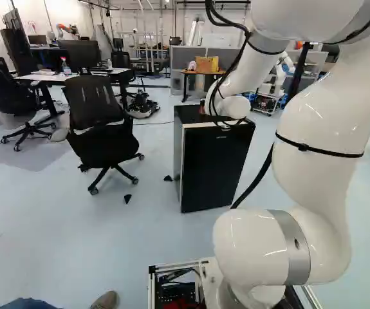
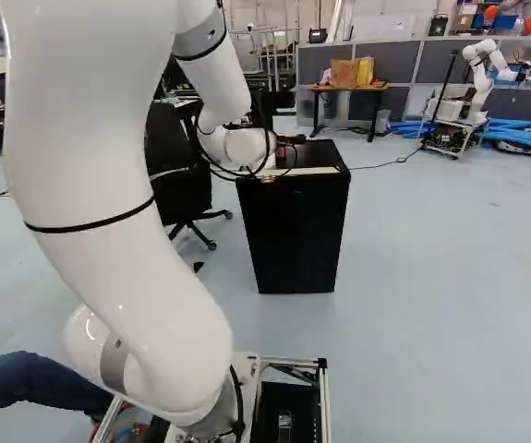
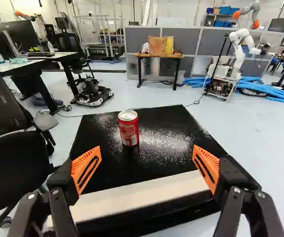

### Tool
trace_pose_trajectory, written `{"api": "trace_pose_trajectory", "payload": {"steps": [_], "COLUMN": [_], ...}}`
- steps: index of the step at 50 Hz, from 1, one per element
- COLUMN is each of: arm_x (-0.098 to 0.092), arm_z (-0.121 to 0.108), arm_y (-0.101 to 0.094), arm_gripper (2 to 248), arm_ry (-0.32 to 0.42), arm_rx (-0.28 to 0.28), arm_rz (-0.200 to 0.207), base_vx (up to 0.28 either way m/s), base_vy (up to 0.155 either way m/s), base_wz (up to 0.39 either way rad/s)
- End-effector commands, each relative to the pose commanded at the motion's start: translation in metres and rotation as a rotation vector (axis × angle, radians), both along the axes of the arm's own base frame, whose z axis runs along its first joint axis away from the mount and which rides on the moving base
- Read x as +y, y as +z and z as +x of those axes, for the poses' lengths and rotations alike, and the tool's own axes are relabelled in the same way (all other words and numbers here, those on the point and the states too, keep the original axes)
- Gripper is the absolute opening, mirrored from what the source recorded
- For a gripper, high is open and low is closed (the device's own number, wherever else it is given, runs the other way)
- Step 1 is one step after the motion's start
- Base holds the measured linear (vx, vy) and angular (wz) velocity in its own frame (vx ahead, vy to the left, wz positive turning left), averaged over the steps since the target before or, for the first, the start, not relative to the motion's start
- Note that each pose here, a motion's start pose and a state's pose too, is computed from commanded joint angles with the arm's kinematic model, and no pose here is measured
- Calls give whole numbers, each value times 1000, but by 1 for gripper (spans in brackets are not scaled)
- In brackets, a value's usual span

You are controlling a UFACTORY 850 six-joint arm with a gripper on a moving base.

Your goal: Grab a drink from the fridge

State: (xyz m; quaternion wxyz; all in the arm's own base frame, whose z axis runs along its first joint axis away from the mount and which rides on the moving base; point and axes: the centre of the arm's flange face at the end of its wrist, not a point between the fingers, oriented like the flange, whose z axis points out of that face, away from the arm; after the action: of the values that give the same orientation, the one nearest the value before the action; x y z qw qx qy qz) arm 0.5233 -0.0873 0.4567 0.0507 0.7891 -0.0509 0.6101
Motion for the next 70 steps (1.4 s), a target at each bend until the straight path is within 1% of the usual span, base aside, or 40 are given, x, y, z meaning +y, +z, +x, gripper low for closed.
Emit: {"api": "trace_pose_trajectory", "payload": {"steps": [27, 51, 70], "arm_x": [1, 0, -1], "arm_z": [41, 80, 108], "arm_y": [-3, -30, -51], "arm_gripper": [247, 247, 247], "arm_ry": [40, 67, 73], "arm_rx": [-24, -28, -55], "arm_rz": [-24, -35, -37], "base_vx": [0, 0, 0], "base_vy": [0, 0, 0], "base_wz": [0, 0, 0]}}
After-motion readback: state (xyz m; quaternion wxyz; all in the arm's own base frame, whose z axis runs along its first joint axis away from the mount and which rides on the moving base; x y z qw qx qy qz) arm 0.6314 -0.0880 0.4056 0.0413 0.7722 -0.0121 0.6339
